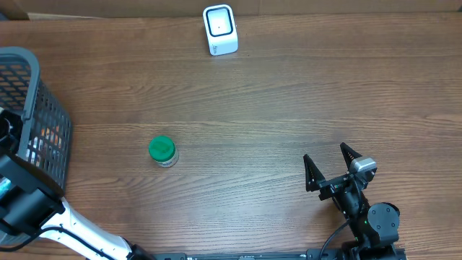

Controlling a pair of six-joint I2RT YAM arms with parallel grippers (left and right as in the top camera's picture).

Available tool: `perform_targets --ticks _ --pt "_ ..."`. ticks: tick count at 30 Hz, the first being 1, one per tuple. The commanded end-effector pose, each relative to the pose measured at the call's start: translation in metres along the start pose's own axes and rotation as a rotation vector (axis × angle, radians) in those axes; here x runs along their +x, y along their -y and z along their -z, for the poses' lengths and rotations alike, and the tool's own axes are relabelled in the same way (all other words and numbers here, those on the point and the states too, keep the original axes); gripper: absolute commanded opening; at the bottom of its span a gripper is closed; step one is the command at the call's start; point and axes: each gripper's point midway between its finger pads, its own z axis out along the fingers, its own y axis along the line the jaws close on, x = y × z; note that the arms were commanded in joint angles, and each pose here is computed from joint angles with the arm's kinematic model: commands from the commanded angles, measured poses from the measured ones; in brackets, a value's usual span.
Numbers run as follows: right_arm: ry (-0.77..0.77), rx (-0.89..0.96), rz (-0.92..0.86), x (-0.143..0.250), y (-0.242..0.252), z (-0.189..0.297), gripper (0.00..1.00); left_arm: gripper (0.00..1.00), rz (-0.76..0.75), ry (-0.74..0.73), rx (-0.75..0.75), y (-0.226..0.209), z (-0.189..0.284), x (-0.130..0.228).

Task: Scan the item barcode
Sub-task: 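Reach the left gripper into the basket and grasp the clear snack bag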

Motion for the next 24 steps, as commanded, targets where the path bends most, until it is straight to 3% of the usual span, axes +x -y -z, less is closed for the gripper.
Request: perform_targets --ticks 1,17,24 --pt "0.015 -0.009 0.007 -0.004 -0.002 0.001 1.0 0.06 0.001 0.042 0.005 -0.001 0.02 -0.01" --pt "0.015 -0.009 0.007 -0.004 -0.002 0.001 1.0 0.04 0.004 0.147 0.063 -0.001 0.12 -0.013" --pt "0.015 -0.009 0.007 -0.004 -0.002 0.001 1.0 0.04 -0.028 0.255 0.366 0.034 0.203 0.0"
